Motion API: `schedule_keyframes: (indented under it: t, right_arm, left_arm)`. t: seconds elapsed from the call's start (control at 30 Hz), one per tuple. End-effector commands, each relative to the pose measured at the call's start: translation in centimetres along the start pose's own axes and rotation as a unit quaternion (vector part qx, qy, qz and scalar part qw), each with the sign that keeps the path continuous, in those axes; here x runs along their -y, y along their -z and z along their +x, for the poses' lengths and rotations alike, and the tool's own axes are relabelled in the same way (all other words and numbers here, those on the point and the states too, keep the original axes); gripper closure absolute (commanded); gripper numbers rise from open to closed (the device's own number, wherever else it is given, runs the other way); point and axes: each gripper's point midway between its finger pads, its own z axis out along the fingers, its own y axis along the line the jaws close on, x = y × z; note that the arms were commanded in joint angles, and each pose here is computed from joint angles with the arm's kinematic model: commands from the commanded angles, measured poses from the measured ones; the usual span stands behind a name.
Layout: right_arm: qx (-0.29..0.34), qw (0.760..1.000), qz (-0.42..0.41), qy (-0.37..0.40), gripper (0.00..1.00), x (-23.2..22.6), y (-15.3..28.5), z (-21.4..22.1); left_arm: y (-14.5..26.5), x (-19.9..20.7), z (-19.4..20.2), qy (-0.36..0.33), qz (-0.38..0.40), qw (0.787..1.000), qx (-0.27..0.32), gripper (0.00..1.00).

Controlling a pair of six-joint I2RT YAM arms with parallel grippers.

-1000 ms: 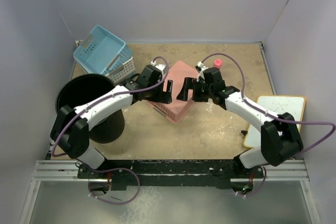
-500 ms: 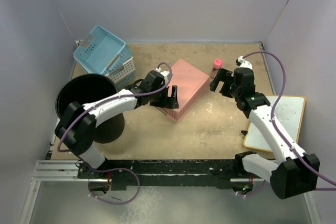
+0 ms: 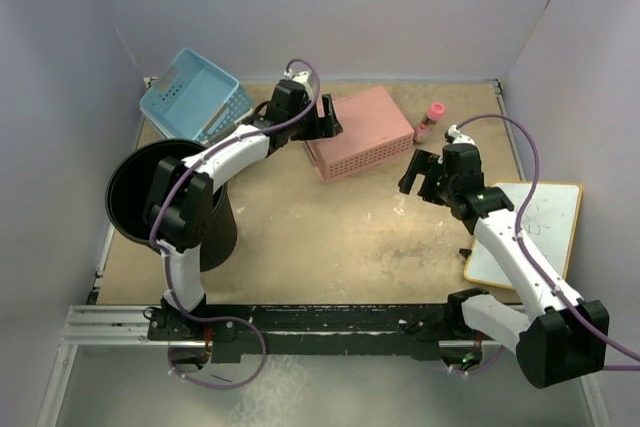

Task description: Turn the large container upside down

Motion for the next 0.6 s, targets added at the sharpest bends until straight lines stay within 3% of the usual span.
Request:
schedule_keyframes:
  t: [0.0,0.2,0.4,0.57]
  right_arm:
    - [0.006,1.0,-0.012,-0.003,0.01,-0.4,0.9,-0.2]
    - [0.053,0.998,0.013,-0.013,0.0,0.0,0.7,-2.7]
    - [0.05,0.998,0.007,-0.024,0.01,-0.9,0.0,-3.7]
    - [0.083,0.996,0.027,-0.024,0.01,0.0,1.0,-4.8]
  left_arm:
    - [4.3,4.8,-4.9,-0.039,0.054,0.997,0.05,0.2]
    - [9.3,3.8,-5.7,-0.08,0.001,0.995,0.051,0.2]
    - [10.3,0.0,-3.7,-0.068,-0.08,0.994,0.026,0.2]
    - [14.0,0.4,-7.0,-0.09,-0.113,0.987,0.067,0.19]
